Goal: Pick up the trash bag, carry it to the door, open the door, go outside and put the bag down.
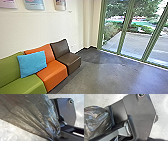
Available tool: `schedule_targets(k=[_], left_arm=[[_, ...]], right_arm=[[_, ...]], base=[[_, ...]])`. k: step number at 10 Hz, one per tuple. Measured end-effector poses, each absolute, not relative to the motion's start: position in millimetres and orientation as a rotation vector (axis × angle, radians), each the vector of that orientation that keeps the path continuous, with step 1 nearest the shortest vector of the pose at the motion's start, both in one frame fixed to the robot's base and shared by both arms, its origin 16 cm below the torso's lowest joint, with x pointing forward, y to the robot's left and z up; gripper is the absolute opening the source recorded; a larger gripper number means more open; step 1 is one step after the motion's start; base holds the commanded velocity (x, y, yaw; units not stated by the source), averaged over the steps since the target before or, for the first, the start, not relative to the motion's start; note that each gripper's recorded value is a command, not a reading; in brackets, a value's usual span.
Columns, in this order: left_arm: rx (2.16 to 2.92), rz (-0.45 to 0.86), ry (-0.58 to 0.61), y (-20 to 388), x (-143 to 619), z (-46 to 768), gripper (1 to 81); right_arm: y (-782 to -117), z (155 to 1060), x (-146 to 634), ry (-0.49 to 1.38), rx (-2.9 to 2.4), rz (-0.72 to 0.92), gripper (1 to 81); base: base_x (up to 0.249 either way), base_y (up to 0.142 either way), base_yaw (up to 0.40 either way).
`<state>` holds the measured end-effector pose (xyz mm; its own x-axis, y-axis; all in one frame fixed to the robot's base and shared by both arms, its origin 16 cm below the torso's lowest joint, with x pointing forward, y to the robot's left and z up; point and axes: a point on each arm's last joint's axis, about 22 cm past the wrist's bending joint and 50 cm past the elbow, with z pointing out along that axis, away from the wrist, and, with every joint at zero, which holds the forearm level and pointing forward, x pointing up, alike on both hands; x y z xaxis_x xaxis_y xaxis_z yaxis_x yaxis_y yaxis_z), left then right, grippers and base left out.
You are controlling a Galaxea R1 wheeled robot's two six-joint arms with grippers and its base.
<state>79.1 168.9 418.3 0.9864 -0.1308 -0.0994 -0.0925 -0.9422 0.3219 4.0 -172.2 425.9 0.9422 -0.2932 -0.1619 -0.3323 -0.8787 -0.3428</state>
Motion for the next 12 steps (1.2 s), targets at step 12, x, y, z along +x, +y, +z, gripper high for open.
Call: schedule_targets(k=[12], left_arm=[[2.817, -0.135, -0.156, 171.3, 85.9, 417.4, 1.0]], right_arm=[[-177.5, 424.1, 6.7, 0.455, -2.741, 0.105, 81.1]], base=[[0.0, 0.0, -0.339]])
